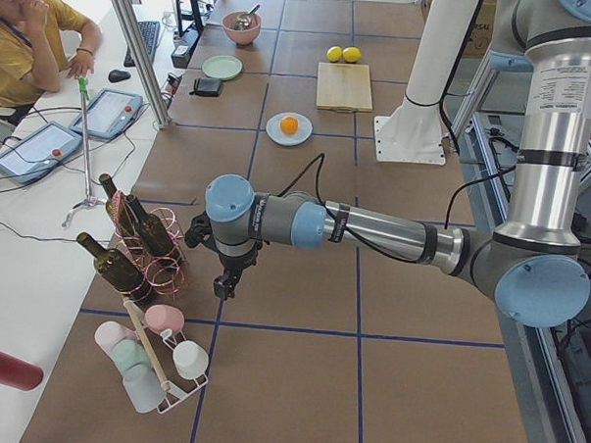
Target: Pick orange to plate
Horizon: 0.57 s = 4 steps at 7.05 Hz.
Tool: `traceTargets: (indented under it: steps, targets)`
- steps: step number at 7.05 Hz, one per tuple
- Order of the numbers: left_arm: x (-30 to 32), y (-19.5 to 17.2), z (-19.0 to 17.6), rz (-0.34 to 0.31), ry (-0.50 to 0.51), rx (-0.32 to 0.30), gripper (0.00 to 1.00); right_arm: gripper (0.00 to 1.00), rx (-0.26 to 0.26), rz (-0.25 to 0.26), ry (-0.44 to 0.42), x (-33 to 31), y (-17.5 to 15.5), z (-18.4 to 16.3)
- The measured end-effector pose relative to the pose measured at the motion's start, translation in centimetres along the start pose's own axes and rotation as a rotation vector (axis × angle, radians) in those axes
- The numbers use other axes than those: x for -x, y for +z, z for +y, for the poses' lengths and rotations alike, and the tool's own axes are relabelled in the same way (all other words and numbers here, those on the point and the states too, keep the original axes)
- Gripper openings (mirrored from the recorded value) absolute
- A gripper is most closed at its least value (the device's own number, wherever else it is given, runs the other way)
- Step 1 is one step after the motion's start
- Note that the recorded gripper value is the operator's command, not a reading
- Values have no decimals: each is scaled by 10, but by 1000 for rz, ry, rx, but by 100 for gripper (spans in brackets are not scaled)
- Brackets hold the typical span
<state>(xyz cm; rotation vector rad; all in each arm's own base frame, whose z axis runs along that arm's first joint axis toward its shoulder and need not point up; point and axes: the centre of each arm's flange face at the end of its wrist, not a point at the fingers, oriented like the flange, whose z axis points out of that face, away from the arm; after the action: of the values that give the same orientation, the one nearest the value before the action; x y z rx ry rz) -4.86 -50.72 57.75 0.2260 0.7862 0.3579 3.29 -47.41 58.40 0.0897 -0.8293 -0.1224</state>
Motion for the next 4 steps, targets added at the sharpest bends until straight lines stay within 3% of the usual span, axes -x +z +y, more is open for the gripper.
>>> traceTargets:
  steps: [4]
  targets:
    - [-1,-1,0,0,2,-2,100,100,-3,0,-3,1,-1,0]
